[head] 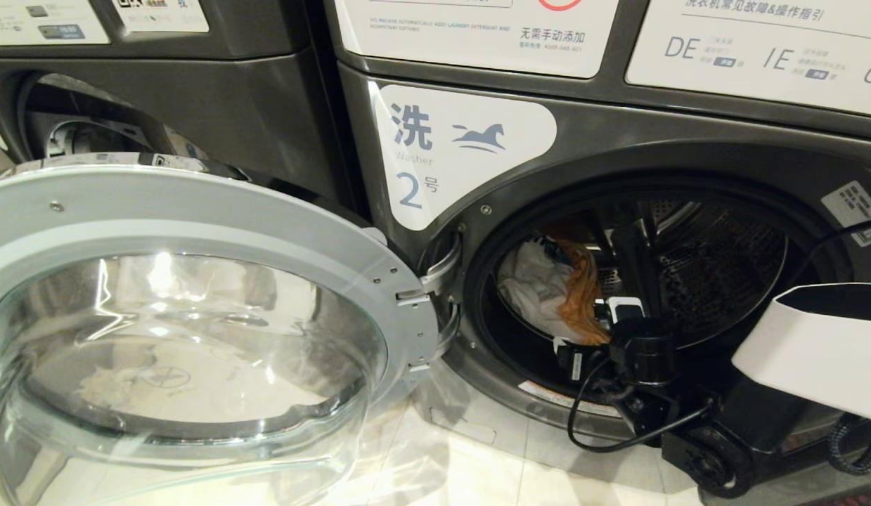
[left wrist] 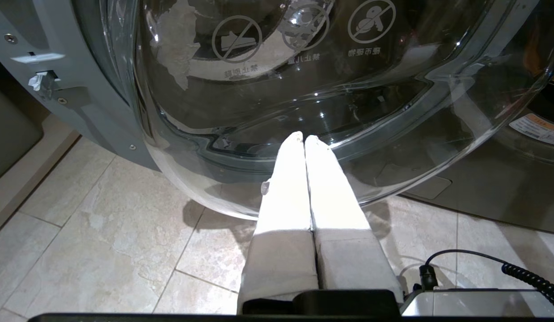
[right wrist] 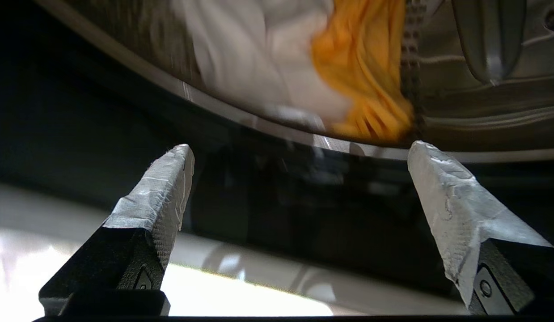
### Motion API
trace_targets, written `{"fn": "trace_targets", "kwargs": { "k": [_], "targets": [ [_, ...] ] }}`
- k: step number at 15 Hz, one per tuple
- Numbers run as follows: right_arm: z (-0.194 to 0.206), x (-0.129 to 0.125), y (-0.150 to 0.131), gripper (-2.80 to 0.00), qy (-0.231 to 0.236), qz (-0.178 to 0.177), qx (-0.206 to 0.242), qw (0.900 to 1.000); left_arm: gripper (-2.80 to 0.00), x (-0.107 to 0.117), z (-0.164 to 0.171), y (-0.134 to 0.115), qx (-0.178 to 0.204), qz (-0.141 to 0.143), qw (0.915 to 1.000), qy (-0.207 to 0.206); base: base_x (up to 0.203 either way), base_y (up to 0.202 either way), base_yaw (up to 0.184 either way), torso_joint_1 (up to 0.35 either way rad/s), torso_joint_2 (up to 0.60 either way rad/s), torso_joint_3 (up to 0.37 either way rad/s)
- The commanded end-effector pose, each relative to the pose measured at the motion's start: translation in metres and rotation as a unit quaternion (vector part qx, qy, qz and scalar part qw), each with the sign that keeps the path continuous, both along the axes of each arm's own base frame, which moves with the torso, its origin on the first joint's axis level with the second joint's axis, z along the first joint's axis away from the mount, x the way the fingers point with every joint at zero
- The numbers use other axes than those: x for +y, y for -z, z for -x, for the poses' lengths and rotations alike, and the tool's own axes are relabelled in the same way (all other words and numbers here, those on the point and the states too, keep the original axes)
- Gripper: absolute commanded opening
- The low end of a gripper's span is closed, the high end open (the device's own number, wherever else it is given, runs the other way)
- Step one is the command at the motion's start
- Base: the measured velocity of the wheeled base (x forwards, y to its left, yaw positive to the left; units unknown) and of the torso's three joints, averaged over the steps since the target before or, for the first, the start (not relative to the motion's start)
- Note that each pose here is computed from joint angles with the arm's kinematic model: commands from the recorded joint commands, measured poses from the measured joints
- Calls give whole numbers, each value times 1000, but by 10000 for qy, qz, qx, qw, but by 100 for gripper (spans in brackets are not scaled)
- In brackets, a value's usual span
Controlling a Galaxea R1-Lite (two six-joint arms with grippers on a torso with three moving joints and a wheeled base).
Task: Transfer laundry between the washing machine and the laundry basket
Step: Pick a cloth and place it into the basket
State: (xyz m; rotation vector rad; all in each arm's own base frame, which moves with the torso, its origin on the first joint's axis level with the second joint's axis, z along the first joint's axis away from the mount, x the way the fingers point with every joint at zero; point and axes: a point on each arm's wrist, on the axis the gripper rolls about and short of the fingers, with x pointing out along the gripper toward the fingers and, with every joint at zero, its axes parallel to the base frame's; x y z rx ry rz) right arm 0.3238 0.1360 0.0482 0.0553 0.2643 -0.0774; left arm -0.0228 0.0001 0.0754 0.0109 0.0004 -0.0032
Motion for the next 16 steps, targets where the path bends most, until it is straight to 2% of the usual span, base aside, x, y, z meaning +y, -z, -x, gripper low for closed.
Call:
{"fn": "trace_targets", "kwargs": {
  "k": [1, 5, 9, 12, 16],
  "targets": [
    [-18, 10, 14, 0, 117, -52, -61, 9999, -280, 0, 0, 0, -3, 1, 10000, -1, 0, 0, 0, 0, 0, 0],
    [-60, 25, 31, 0, 462, -132, -371, 9982, -280, 0, 0, 0, -8, 1, 10000, -1, 0, 0, 0, 0, 0, 0],
    [-111, 17, 22, 0, 889, -160, -528, 9945, -280, 0, 0, 0, -2, 1, 10000, -1, 0, 0, 0, 0, 0, 0],
    [-147, -1, 15, 0, 1196, -55, -280, 9924, -280, 0, 0, 0, -2, 1, 10000, -1, 0, 0, 0, 0, 0, 0],
    [-182, -28, 26, 0, 1364, 49, 158, 9905, -280, 0, 0, 0, -3, 1, 10000, -1, 0, 0, 0, 0, 0, 0]
  ]
}}
